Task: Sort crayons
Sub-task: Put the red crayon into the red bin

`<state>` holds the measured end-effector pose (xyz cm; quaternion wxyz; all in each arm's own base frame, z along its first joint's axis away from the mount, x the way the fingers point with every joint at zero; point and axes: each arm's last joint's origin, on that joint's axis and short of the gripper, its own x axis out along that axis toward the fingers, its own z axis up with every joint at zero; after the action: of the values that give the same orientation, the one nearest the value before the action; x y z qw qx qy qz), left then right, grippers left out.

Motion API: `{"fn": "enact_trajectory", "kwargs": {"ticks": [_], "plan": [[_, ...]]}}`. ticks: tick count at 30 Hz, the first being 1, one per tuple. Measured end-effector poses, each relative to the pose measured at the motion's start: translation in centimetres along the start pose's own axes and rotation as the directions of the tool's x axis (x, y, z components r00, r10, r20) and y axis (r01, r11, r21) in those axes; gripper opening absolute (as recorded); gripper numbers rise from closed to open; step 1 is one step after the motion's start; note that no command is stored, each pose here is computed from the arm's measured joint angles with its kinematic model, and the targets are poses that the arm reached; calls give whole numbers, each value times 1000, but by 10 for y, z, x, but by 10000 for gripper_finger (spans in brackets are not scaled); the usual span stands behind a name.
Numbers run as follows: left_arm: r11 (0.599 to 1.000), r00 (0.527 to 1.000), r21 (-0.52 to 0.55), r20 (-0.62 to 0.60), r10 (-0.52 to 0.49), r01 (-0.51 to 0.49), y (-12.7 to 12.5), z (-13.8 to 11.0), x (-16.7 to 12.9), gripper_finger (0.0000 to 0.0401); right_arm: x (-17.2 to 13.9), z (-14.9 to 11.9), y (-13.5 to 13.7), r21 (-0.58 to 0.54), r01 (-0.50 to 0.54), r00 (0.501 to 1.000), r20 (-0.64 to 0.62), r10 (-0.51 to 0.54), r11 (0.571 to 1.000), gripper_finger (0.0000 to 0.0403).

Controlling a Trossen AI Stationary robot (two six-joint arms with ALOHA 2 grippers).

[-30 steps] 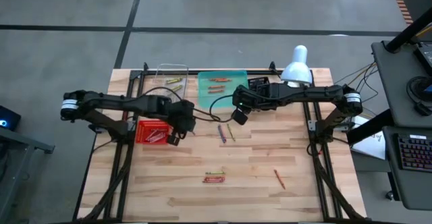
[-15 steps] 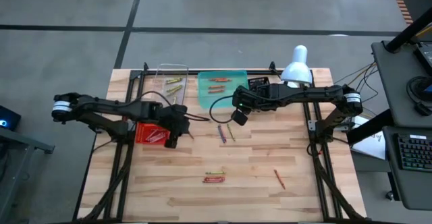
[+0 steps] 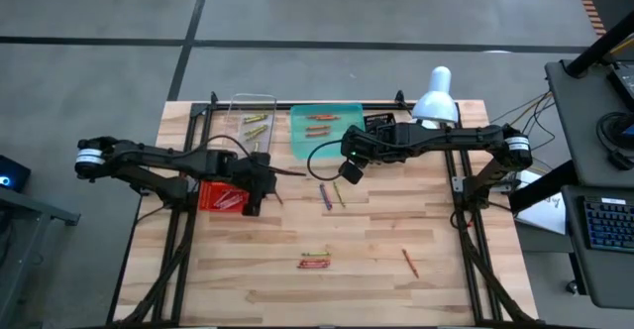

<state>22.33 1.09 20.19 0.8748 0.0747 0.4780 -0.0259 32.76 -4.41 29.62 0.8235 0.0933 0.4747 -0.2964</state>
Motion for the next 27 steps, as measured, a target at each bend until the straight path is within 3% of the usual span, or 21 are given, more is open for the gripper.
{"fn": "enact_trajectory", "kwargs": {"ticks": [6, 19, 27], "plan": [[999, 996, 5, -64, 55, -54, 1, -5, 0, 40, 0, 0, 0, 0, 0, 1000, 0, 0, 1000, 79], [999, 994, 4, -92, 53, -53, 1, -8, 0, 112, 0, 0, 0, 0, 0, 1000, 0, 0, 1000, 79], [999, 996, 37, -91, 26, -22, 0, -6, 8, 123, 0, 0, 0, 0, 0, 1000, 1, 0, 1000, 79]]}}
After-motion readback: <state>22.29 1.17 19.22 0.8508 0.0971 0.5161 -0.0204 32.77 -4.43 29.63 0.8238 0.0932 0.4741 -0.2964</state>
